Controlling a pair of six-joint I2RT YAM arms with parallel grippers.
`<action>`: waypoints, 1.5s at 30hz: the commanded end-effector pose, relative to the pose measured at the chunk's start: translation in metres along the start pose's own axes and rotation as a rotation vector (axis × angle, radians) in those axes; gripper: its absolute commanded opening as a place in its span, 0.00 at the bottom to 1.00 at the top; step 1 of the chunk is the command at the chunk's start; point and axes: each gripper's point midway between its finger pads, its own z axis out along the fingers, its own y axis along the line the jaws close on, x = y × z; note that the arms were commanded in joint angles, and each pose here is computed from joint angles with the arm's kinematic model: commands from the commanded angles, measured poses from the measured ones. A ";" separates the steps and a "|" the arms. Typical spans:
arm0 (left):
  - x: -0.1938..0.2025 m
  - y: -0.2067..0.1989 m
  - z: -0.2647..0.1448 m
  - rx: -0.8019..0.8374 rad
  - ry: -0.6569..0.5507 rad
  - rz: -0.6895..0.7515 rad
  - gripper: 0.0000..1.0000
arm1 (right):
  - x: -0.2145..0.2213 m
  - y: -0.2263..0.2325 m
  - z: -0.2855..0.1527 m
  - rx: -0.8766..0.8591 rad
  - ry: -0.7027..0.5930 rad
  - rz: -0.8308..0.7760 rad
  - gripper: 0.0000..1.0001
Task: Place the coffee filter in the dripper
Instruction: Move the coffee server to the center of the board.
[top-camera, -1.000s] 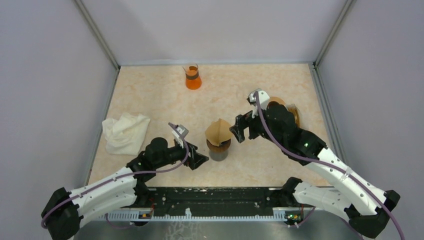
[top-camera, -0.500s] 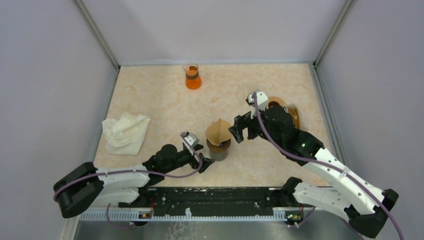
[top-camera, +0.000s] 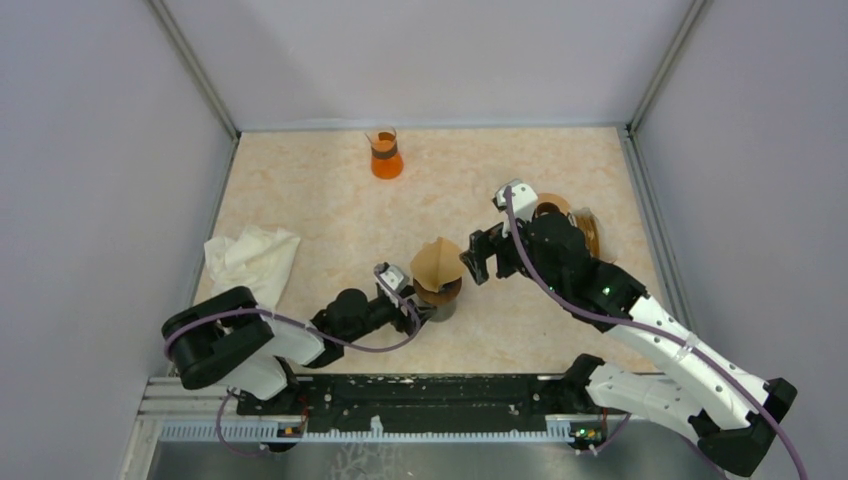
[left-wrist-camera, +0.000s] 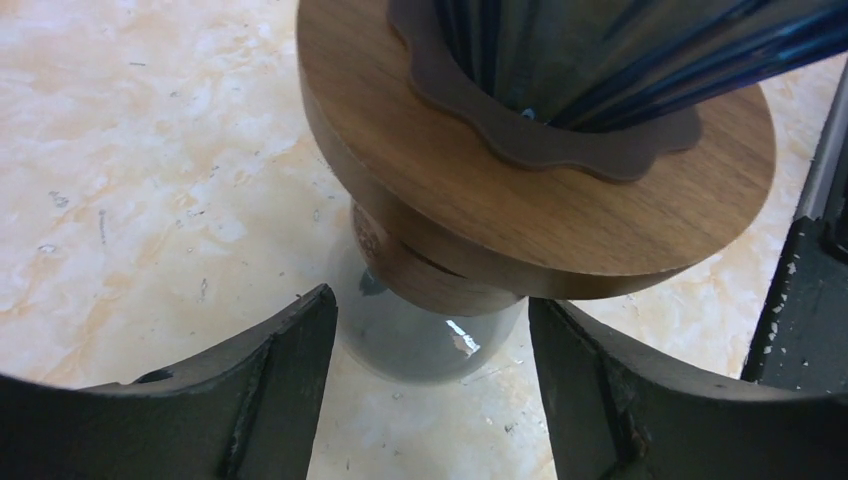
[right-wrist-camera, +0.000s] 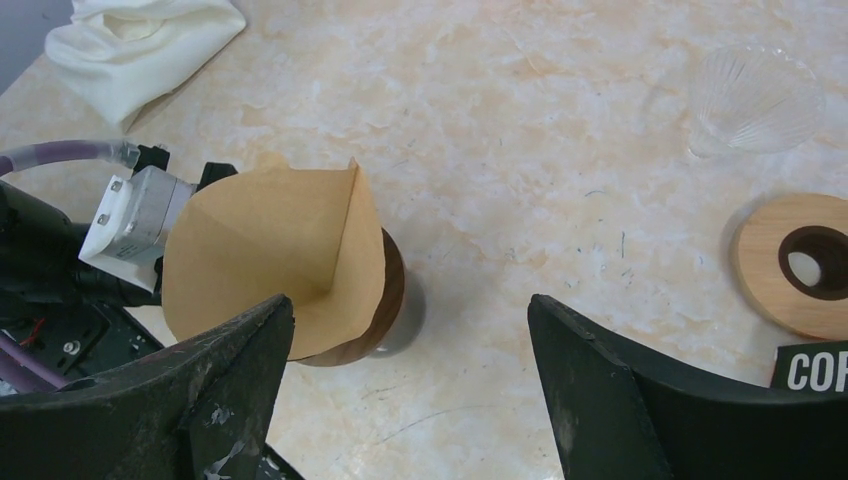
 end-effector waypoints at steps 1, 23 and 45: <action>-0.034 0.003 0.015 -0.037 -0.140 -0.017 0.73 | -0.023 -0.001 -0.006 0.011 -0.078 -0.010 0.88; -0.049 0.030 0.077 -0.187 -0.290 -0.091 0.64 | -0.032 -0.020 0.002 0.149 -0.028 0.022 0.88; -0.051 0.022 0.015 -0.227 -0.009 -0.163 0.90 | -0.033 -0.042 0.040 0.267 0.172 0.145 0.90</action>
